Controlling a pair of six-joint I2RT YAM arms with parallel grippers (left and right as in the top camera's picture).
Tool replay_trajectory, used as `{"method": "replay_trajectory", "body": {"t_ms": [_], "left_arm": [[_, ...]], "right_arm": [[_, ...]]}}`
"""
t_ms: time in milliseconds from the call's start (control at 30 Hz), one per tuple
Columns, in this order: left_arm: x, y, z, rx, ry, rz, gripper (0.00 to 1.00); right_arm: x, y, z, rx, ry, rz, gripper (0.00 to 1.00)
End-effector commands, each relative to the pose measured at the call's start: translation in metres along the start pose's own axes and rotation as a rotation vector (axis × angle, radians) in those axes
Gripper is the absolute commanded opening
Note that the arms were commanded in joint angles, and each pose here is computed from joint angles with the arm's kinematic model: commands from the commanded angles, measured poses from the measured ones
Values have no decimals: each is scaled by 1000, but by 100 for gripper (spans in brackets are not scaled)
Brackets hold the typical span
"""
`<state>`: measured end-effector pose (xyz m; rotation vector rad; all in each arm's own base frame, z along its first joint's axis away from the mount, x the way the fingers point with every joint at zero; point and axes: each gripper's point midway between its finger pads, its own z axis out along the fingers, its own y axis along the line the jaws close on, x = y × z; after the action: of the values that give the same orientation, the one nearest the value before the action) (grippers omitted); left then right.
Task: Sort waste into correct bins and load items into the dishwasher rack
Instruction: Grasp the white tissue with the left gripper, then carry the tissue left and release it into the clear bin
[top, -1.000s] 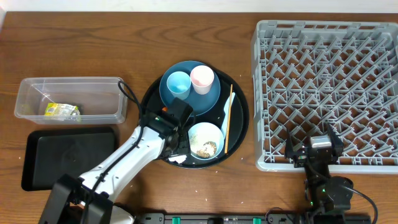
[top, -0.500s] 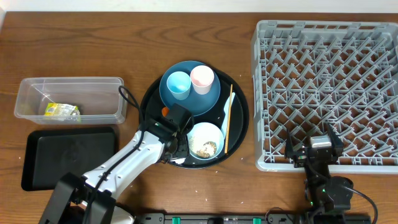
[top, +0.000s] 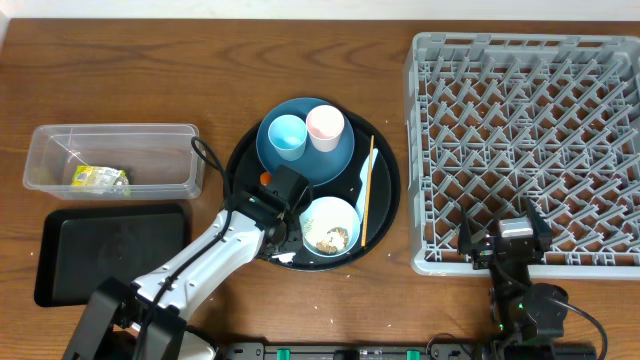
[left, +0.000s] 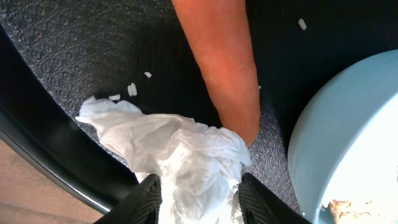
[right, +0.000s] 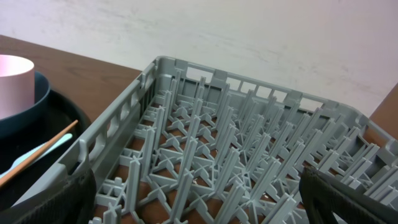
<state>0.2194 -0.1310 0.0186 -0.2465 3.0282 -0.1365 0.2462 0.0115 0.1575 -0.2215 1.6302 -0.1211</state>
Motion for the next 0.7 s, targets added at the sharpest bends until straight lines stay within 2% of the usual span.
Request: {"method": "replay_trajectory", "body": {"t_ms": [0,167,200,267,300,333,500,667], "left_arm": [[1,6,4,-26,2,9,41],[3,7,7,-27,2,9,41],[3,7,8,-27,2,9,38],[3,7,8,-26,1,9,27],[3,7,8,-25,0,9,14],[2,7,8,-23,-2,9,6],[-6,-1,-3,-1,-30,40,6],[-36,-9,-49,22,-133,100,6]], "right_arm": [[1,-2,0,8,2,-5,99],[1,-2,0,8,2,-5,99],[1,-2,0,8,2,-5,99],[1,-2,0,8,2,-5,99],[1,-2,0,8,2,-5,99],[1,-2,0,8,2,-5,99],[1,-2,0,8,2,-5,99],[1,-2,0,8,2,-5,99]]}}
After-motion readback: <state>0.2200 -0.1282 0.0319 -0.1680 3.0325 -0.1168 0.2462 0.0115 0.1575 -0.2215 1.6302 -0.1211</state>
